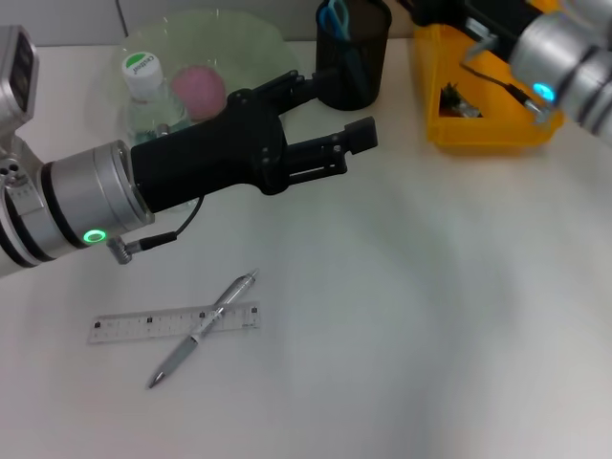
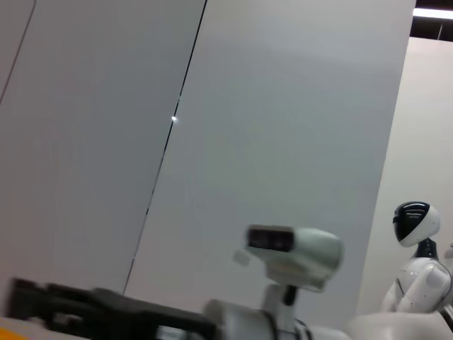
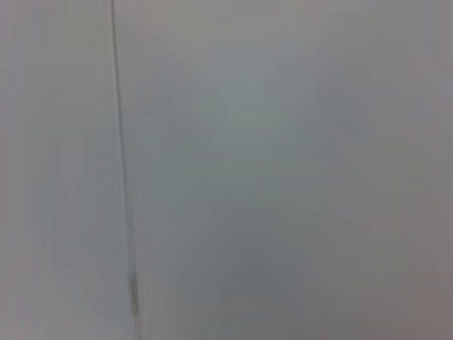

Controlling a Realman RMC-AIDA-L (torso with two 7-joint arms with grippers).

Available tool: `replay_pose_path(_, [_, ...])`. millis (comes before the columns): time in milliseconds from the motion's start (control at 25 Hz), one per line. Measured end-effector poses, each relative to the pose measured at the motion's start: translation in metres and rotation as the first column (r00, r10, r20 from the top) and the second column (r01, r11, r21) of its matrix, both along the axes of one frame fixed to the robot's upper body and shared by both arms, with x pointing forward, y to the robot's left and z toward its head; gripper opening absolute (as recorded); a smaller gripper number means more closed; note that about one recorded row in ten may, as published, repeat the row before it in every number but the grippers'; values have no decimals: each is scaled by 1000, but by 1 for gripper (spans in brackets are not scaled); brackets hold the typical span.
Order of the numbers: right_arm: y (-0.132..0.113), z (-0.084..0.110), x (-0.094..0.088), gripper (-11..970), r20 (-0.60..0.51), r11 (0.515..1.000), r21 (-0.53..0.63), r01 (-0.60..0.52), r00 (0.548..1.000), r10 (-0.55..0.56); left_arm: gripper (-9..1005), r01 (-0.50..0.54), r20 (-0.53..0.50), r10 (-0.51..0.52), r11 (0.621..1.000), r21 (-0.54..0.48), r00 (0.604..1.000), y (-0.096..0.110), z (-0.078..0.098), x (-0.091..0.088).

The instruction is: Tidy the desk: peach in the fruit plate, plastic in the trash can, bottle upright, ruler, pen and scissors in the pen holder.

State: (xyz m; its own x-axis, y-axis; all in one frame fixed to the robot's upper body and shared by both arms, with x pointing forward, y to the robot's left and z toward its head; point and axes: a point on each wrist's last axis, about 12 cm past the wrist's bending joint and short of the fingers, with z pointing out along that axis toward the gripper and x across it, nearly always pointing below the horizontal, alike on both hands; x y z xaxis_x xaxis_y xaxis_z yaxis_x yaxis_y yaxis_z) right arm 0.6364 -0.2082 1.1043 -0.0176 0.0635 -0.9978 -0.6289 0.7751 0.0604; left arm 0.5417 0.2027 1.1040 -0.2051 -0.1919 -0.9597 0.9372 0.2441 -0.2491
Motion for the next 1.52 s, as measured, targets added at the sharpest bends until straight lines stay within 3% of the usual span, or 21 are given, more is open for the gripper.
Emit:
replay_pose_path(40, [-7, 0, -6, 275, 2, 1000, 10, -20, 1000, 20, 864, -1, -1, 1, 1000, 0, 1000, 0, 0, 0])
replay_pose_path(240, [-38, -5, -45, 471, 57, 992, 77, -96, 994, 92, 864, -3, -3, 3, 1000, 0, 1000, 1, -1, -1])
replay_pose_path(480, [-59, -14, -84, 642, 91, 976, 160, -148, 987, 135, 863, -11, -17, 11, 1000, 2, 1000, 4, -4, -4])
replay_pose_path(680, [-71, -18, -105, 642, 66, 962, 216, -168, 985, 157, 863, -6, -74, 6, 1000, -1, 997, 8, -3, -3])
replay_pose_path(1040, [-86, -36, -139, 642, 7, 958, 240, -157, 987, 160, 864, 61, -138, -38, 983, 173, 990, 14, 12, 4])
replay_pose_path(1120, [-88, -39, -144, 642, -6, 958, 246, -146, 988, 152, 864, 114, -125, -80, 948, 296, 989, 12, 31, 6])
replay_pose_path(1280, [-90, -44, -150, 642, -25, 958, 254, -132, 989, 143, 863, 127, -117, -92, 933, 337, 989, 11, 37, 6])
replay_pose_path(1320, [-90, -44, -151, 642, -28, 958, 256, -131, 989, 143, 863, 162, -73, -145, 856, 491, 987, 4, 54, 5])
replay_pose_path(1360, [-91, -45, -153, 642, -32, 957, 260, -129, 989, 142, 863, 166, -39, -173, 823, 544, 984, 1, 63, 3])
replay_pose_path(1400, [-90, -46, -153, 642, -36, 956, 263, -127, 989, 142, 863, 166, -39, -173, 823, 544, 984, 1, 63, 3])
replay_pose_path(1440, [-90, -47, -154, 642, -39, 956, 266, -126, 989, 141, 863, 162, -16, -192, 779, 606, 981, -1, 72, 1])
replay_pose_path(1520, [-90, -48, -155, 642, -44, 955, 270, -124, 989, 141, 863, 160, -19, -192, 757, 633, 981, -1, 76, 0])
